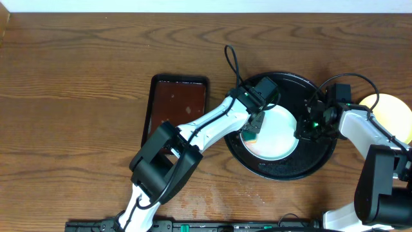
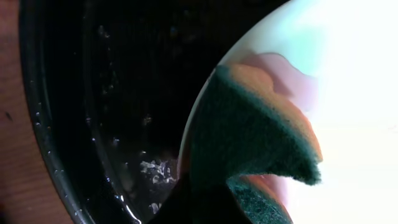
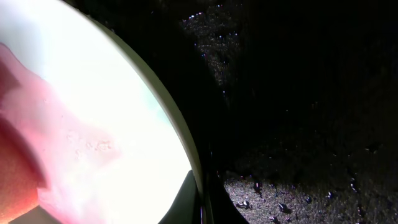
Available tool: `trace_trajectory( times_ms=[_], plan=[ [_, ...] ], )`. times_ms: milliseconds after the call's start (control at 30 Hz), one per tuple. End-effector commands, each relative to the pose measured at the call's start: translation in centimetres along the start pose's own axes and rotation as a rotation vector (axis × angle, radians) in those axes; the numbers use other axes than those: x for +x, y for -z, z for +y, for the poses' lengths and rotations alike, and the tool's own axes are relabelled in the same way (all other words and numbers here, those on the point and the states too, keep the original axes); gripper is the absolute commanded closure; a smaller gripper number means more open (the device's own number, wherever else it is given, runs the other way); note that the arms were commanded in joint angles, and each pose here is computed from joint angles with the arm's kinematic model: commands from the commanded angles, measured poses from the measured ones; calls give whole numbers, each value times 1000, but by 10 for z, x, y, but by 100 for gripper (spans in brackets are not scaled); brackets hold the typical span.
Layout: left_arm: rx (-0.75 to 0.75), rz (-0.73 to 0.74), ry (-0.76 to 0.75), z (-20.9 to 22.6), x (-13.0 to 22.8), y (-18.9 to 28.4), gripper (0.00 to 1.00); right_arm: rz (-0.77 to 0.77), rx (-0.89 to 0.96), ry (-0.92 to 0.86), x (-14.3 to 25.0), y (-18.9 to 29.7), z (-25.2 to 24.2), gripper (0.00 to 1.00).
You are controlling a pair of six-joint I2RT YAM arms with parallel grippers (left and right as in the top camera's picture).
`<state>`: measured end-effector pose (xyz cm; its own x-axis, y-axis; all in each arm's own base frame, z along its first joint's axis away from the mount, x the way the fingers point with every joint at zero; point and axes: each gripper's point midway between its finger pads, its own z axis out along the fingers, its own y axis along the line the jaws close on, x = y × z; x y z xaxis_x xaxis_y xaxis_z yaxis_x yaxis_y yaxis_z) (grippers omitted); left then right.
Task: Clean dirty plates on tray and stack at the side
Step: 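Scrub the white plate with the sponge while right gripper holds rim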
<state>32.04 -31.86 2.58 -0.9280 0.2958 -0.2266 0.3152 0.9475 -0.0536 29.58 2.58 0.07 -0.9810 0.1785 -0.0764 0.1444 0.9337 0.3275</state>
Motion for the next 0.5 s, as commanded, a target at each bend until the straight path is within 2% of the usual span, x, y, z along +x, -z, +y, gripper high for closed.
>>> trace_trajectory(
  times_ms=[0,167,233,300,467],
  plan=[
    [-10,39,-8,13,1,-24,93,10,77,-17,2,-3,-13,99],
    [435,129,-29,-70,11,-19,93,10,77,-17,2,-3,-13,99],
    [543,135,-60,-94,14,-11,92,10,77,-17,2,-3,-13,99],
    [593,125,-93,-112,16,-5,93,10,77,-17,2,-3,-13,99],
    [606,124,-141,-131,27,-3,92,11,77,-17,2,-3,-13,99]
  ],
)
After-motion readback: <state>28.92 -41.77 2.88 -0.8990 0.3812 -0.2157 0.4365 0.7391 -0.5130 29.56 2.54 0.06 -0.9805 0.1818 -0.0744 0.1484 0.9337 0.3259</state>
